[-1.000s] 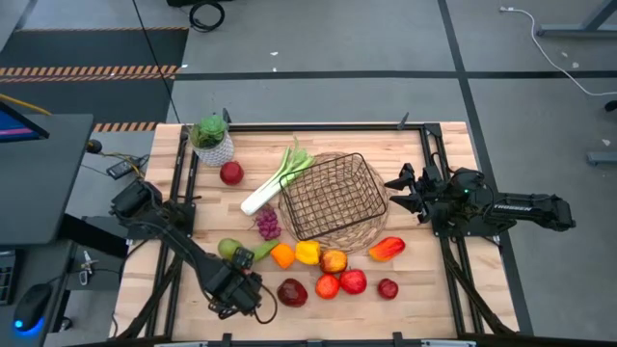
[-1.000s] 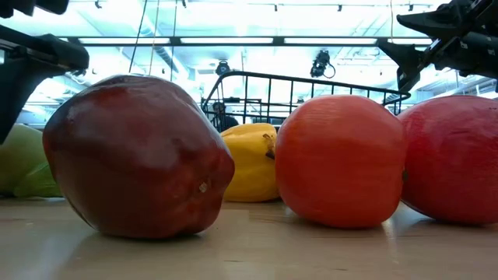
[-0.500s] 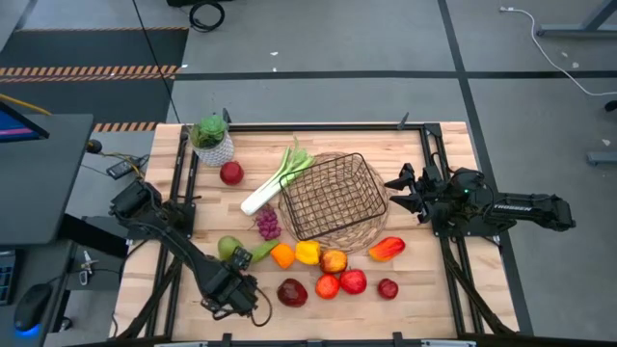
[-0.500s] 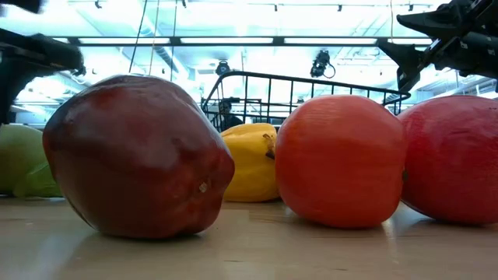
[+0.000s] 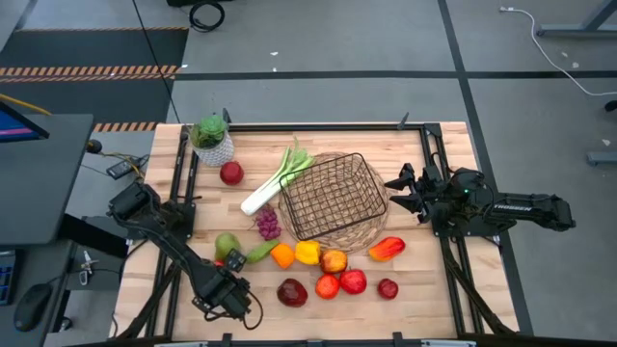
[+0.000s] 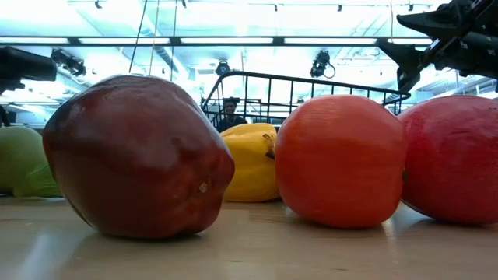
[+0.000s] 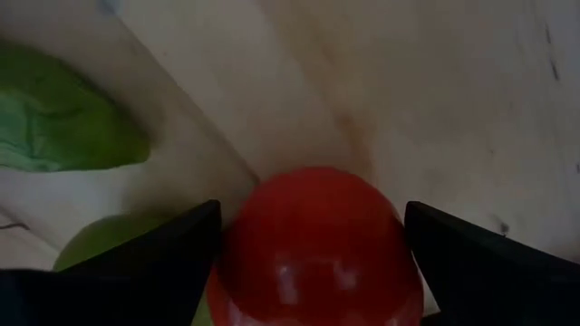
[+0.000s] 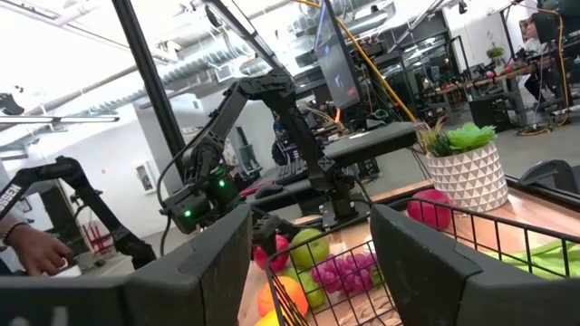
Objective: Build produce basket
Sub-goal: Put the red apple into the black wire basket
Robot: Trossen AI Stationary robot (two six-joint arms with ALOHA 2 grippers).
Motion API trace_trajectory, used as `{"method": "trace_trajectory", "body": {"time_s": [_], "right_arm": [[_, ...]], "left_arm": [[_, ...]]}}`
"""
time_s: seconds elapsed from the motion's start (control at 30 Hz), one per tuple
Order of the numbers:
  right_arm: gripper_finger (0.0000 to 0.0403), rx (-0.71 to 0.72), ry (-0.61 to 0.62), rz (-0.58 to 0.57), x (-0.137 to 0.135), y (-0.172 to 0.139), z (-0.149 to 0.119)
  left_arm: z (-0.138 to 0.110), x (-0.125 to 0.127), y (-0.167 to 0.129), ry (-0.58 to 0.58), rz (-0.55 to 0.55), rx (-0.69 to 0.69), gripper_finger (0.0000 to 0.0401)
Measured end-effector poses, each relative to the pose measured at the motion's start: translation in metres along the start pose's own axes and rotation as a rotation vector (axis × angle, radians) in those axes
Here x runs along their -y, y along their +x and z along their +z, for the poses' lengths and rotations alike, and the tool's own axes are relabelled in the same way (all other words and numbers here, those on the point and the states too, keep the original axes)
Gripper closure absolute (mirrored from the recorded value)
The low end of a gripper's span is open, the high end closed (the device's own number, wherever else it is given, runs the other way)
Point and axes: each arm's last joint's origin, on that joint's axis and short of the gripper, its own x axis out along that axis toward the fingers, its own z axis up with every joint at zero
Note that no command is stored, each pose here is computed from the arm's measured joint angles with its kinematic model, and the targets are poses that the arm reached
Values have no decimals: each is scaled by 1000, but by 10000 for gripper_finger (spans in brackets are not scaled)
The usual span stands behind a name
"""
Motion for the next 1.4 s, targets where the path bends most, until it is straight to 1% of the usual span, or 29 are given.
{"method": "trace_trajectory", "body": {"time_s": [0.1, 0.17, 0.23, 0.37, 0.43, 0.63, 0.83, 0.93, 1.0, 1.2, 1.27, 1.33, 1.4], "right_arm": [[172, 0, 0, 0, 0, 0, 0], [172, 1, 0, 0, 0, 0, 0], [172, 0, 0, 0, 0, 0, 0], [172, 1, 0, 0, 0, 0, 0], [172, 0, 0, 0, 0, 0, 0], [172, 0, 0, 0, 0, 0, 0], [172, 1, 0, 0, 0, 0, 0], [172, 1, 0, 0, 0, 0, 0], [172, 1, 0, 0, 0, 0, 0], [172, 0, 0, 0, 0, 0, 0], [172, 0, 0, 1, 0, 0, 0], [172, 0, 0, 0, 0, 0, 0], [172, 0, 0, 0, 0, 0, 0]], "left_arm": [[0, 0, 0, -1, 0, 1, 55], [1, -1, -1, -26, 14, 10, 58], [4, -2, -4, -77, 46, 36, 57], [13, -3, -12, -176, 74, 125, 49], [15, -5, -14, -215, 88, 142, 48], [18, -20, -16, -342, 76, 145, 48], [30, -26, -28, -400, 54, 255, 47], [32, -26, -29, -407, 49, 274, 47], [30, -28, -29, -406, 50, 259, 47], [13, -30, -47, -388, 63, 99, 48], [8, -26, -50, -374, 51, 44, 48], [5, -20, -52, -374, 27, 21, 48], [4, -13, -53, -400, -3, 12, 48]]}}
